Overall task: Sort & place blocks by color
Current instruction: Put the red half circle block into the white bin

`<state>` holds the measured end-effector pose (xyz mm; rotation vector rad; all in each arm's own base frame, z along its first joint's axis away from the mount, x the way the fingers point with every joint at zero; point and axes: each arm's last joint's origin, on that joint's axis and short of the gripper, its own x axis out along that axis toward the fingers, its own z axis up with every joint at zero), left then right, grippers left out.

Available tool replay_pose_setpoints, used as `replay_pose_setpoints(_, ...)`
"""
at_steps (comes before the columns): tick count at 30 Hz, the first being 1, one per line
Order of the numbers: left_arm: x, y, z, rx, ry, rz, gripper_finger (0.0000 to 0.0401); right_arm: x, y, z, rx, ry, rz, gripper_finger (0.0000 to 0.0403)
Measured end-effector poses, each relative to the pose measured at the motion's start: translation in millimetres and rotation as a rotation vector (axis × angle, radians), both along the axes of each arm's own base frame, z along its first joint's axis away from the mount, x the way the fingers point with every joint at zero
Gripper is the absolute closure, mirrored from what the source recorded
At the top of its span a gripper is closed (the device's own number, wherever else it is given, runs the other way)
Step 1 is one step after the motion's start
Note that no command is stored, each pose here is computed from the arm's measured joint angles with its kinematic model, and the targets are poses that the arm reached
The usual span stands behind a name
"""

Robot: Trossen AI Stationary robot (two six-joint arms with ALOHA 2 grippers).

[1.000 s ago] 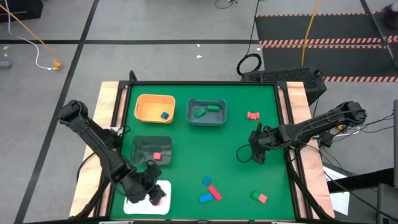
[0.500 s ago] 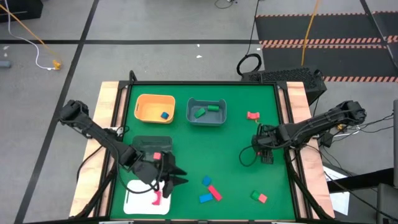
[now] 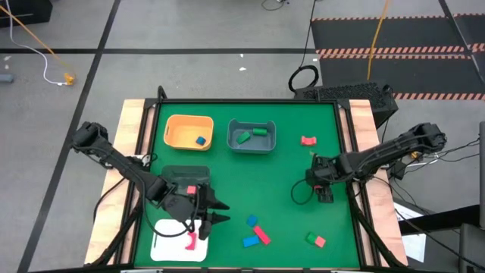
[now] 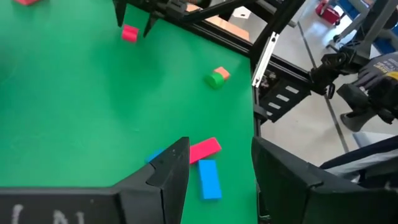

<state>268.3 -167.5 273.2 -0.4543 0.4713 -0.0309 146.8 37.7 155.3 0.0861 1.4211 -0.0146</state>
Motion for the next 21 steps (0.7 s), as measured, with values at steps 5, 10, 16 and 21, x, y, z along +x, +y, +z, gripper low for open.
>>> replay_pose_setpoints(5,0.1,0.0,0.1,0.034,-0.006,-0.017,0.0228,-1.4,-1.2,-2.4,-0.025,0.003,-0.023,0.0152)
replay_pose_setpoints(10,0.0,-0.1,0.1,0.045,-0.008,-0.022,0.0228,-1.6,-1.3,-2.4,-0.026,0.005,-0.027,0.0152)
replay_pose_setpoints(16,0.0,-0.1,0.1,0.045,-0.008,-0.022,0.0228,0.9,-0.7,-8.5,-0.039,0.045,-0.030,0.0152)
replay_pose_setpoints(21,0.0,-0.2,0.1,0.044,-0.008,-0.023,0.0228,6.7,0.8,-17.1,-0.048,0.084,-0.040,0.0153)
